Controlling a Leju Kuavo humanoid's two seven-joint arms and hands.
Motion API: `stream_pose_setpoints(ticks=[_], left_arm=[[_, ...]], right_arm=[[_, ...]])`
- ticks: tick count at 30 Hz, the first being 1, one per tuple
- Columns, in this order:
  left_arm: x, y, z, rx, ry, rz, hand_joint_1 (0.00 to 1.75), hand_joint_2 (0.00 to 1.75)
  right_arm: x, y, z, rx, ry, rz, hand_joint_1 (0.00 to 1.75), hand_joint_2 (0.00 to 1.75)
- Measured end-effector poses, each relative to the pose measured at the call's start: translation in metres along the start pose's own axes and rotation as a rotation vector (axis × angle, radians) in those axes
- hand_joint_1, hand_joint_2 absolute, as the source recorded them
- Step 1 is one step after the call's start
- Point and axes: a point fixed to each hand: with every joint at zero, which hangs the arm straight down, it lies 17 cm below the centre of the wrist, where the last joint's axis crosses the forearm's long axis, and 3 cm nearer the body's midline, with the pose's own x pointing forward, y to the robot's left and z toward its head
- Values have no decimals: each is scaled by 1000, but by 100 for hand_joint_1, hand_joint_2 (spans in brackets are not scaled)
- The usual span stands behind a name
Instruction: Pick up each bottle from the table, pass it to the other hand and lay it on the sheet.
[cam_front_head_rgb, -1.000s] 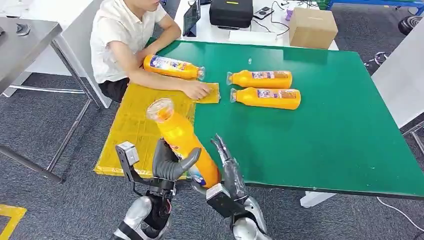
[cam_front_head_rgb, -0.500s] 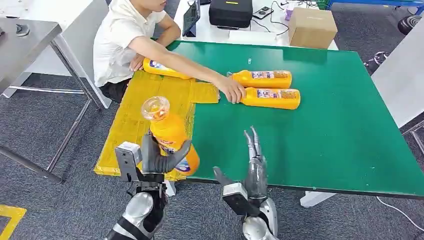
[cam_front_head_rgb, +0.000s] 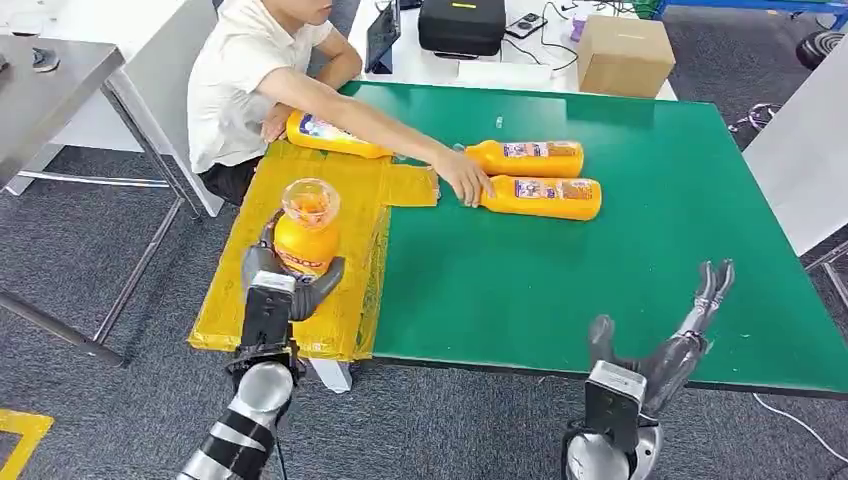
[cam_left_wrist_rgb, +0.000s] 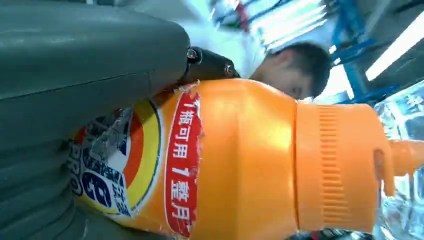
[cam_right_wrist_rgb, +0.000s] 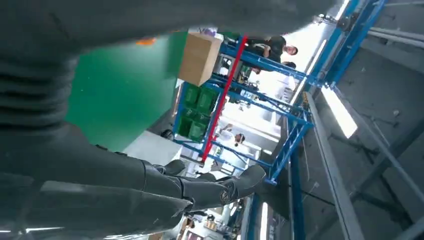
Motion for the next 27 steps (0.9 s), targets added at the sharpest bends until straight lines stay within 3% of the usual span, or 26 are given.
stream_pose_setpoints(ticks=[4, 6, 12, 15, 16, 17, 18, 19, 20, 21, 27], left_arm=[[-19, -21, -4, -162, -46, -388, 175, 175], [-41, -34, 0, -257, -23, -555, 175, 175], [-68, -38, 2, -328, 14, -655, 175, 175], [-84, -48, 8, -423, 46, -732, 175, 175], [-88, -52, 10, -451, 50, -748, 152, 175], [-91, -56, 11, -478, 53, -758, 148, 175], [-93, -59, 12, -503, 59, -759, 131, 175], [-96, -63, 14, -533, 68, -751, 51, 175], [-98, -67, 16, -561, 75, -737, 12, 175], [-98, -71, 18, -585, 79, -722, 0, 175], [-85, -102, 36, -747, 0, -613, 0, 175]], right_arm=[[0, 1, 2, -8, 22, -39, 0, 0], [3, 6, 5, 3, 25, -64, 0, 0], [8, 15, 9, 30, 22, -95, 0, 0], [8, 21, 14, 45, 33, -117, 0, 0], [7, 24, 16, 53, 39, -125, 0, 0], [6, 26, 19, 60, 46, -133, 0, 0], [5, 27, 21, 66, 51, -139, 0, 0], [5, 30, 23, 73, 57, -147, 0, 0], [5, 32, 25, 82, 60, -152, 0, 0], [4, 34, 27, 89, 63, -157, 0, 0], [2, 46, 37, 126, 84, -192, 0, 0]])
